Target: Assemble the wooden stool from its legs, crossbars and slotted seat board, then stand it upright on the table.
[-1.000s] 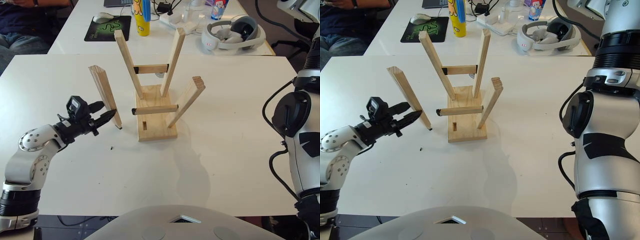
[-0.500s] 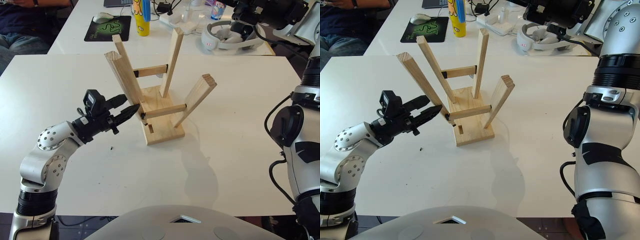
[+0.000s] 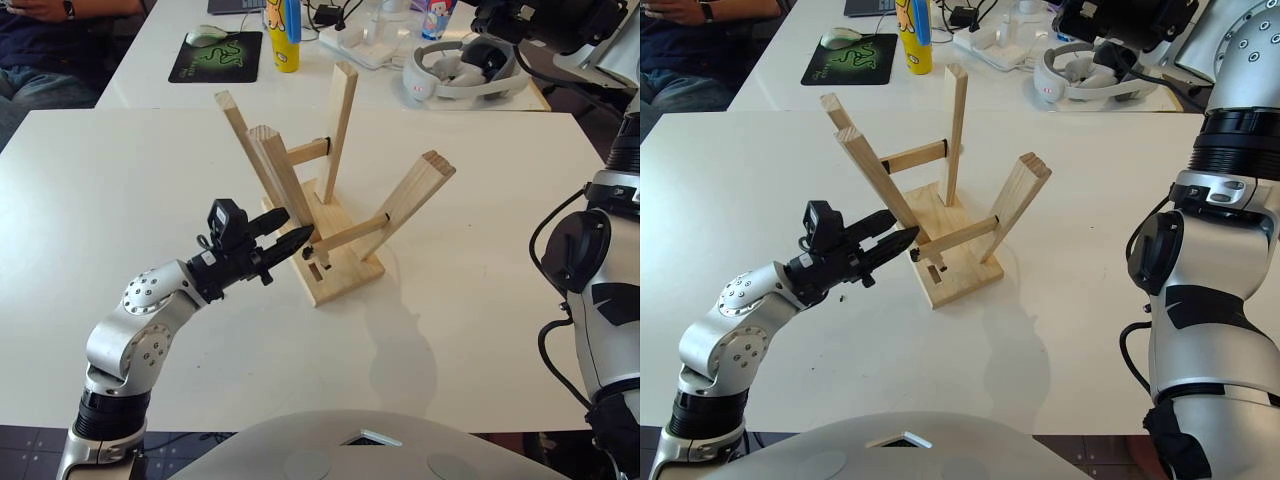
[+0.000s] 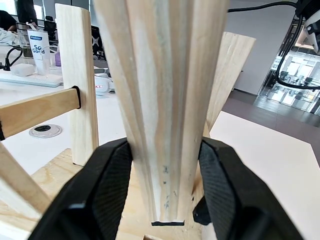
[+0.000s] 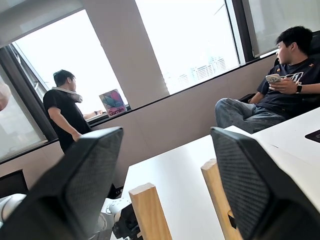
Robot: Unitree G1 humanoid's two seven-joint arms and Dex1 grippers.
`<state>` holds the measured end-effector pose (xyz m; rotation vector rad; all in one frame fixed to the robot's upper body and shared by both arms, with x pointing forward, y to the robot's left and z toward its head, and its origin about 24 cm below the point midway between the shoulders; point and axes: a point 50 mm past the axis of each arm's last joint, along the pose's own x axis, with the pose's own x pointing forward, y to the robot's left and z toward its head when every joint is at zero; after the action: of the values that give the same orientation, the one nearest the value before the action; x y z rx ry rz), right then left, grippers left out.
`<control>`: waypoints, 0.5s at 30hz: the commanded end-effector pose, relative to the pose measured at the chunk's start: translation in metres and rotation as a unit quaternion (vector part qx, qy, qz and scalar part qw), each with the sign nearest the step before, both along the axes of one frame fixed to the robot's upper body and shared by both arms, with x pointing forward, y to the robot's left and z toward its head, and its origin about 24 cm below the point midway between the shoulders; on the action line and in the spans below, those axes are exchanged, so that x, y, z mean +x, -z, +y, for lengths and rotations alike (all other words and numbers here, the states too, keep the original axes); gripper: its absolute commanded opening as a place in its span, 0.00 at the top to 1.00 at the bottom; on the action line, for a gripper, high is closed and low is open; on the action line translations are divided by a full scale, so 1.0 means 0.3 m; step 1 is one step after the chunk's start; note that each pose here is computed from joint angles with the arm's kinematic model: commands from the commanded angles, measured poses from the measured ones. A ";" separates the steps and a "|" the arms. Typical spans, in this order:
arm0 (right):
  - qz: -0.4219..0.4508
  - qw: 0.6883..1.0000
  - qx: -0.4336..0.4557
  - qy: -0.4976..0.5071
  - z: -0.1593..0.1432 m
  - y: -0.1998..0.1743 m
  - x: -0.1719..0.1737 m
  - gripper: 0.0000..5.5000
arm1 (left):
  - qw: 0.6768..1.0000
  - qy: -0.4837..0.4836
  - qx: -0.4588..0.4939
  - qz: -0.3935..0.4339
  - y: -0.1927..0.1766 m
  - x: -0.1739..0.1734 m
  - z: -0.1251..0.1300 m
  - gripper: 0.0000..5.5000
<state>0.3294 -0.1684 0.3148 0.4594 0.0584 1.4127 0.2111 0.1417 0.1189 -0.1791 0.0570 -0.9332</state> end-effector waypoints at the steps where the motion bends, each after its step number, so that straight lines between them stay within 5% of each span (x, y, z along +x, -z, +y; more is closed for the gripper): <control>1: -0.010 1.000 0.008 0.006 -0.014 -0.017 -0.010 0.41 | 1.000 -0.007 0.005 -0.004 0.006 -0.019 -0.007 0.63; 8: -0.008 1.000 0.013 0.006 -0.015 -0.016 -0.008 0.41 | 0.991 -0.107 0.086 -0.005 0.161 -0.039 0.077 0.63; 15: -0.010 1.000 0.010 -0.005 0.001 -0.035 0.002 0.41 | 0.991 -0.092 0.090 -0.035 0.193 -0.084 0.008 0.63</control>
<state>0.3318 -0.1725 0.3143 0.4894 0.0501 1.3960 0.1925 0.1524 0.0707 0.0106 0.0032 -0.7094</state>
